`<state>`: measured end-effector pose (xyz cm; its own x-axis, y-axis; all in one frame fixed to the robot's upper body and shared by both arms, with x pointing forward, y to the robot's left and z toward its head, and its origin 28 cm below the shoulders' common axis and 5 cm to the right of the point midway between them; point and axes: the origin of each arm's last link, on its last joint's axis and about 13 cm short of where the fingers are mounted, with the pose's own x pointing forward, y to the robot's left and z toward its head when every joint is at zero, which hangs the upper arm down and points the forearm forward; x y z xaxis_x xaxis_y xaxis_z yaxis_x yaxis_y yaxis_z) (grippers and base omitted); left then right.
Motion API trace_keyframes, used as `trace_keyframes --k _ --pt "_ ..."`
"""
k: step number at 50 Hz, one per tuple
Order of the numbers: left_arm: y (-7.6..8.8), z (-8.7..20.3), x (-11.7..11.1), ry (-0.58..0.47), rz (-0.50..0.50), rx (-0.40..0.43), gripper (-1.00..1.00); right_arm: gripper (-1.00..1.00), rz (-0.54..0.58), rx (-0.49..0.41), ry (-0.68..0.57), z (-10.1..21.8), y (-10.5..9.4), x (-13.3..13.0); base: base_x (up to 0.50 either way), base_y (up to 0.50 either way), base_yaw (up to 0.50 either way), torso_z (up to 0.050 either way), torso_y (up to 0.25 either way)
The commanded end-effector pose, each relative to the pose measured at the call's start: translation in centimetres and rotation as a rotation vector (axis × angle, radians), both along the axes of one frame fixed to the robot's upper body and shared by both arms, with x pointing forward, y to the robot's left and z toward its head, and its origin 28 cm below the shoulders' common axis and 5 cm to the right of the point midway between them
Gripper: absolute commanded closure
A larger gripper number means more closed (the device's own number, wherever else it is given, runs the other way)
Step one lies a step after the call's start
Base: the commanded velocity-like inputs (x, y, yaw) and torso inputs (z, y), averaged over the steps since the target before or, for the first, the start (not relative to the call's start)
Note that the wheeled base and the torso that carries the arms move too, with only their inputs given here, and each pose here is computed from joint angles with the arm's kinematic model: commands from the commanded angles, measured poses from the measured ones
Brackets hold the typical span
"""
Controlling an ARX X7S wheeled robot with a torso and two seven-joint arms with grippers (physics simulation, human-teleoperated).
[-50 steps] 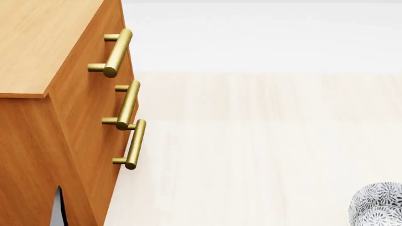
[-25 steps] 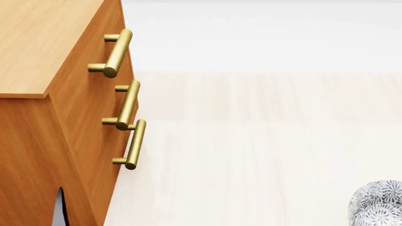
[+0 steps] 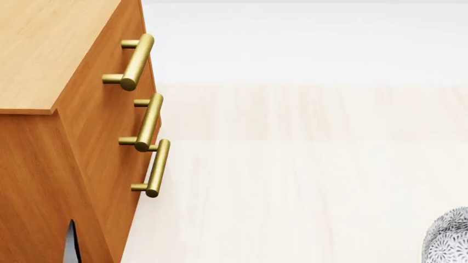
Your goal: Close the top drawer of the cabinet and put the bowl on top of it.
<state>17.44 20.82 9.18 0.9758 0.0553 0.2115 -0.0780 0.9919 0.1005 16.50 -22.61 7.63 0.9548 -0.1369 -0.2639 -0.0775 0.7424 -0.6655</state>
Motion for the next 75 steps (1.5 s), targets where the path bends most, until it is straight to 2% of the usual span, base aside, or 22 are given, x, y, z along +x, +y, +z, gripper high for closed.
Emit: trace_keyframes --k 1,5,11,17,30,46,50,62,75 --pt "0.1 -0.3 0.3 0.006 0.007 -0.001 -1.0 1.0 -0.008 0.044 -0.097 2.2 0.3 0.7 0.0 0.0 0.0 0.0 0.0" --pt "0.1 -0.4 0.3 0.009 0.01 0.0 -1.0 1.0 -0.01 0.062 -0.142 3.3 0.4 1.0 0.0 0.0 0.0 0.0 0.0" --pt "0.1 -0.3 0.4 0.009 -0.002 -0.018 -1.0 1.0 -0.015 0.074 -0.242 7.1 0.5 2.4 0.0 0.0 0.0 0.0 0.0" --pt "0.1 -0.4 0.7 0.03 -0.011 -0.022 -1.0 1.0 -0.017 0.063 -0.287 10.2 1.2 3.6 0.0 0.0 0.0 0.0 0.0" --pt "0.3 -0.6 0.8 0.04 -0.053 -0.052 -1.0 1.0 0.028 0.056 -0.368 18.1 5.0 8.9 0.0 0.0 0.0 0.008 0.196" --pt "0.4 -0.6 1.0 0.052 -0.097 -0.096 -1.0 1.0 0.097 0.068 -0.45 24.5 8.9 12.4 0.0 0.0 0.0 0.028 0.175" --pt "0.4 -0.5 1.0 0.059 -0.105 -0.103 -1.0 1.0 0.111 0.073 -0.457 25.4 9.8 13.1 0.0 0.0 0.0 0.038 0.127" --pt "0.8 -0.7 1.3 0.084 -0.096 -0.12 -1.0 1.0 0.191 0.058 -0.451 27.4 14.3 16.4 0.0 0.0 0.0 0.033 0.2" --pt "1.0 -0.6 1.4 0.092 -0.093 -0.127 -1.0 1.0 0.295 0.086 -0.472 29.5 18.6 17.7 0.0 0.0 0.0 0.026 0.223"
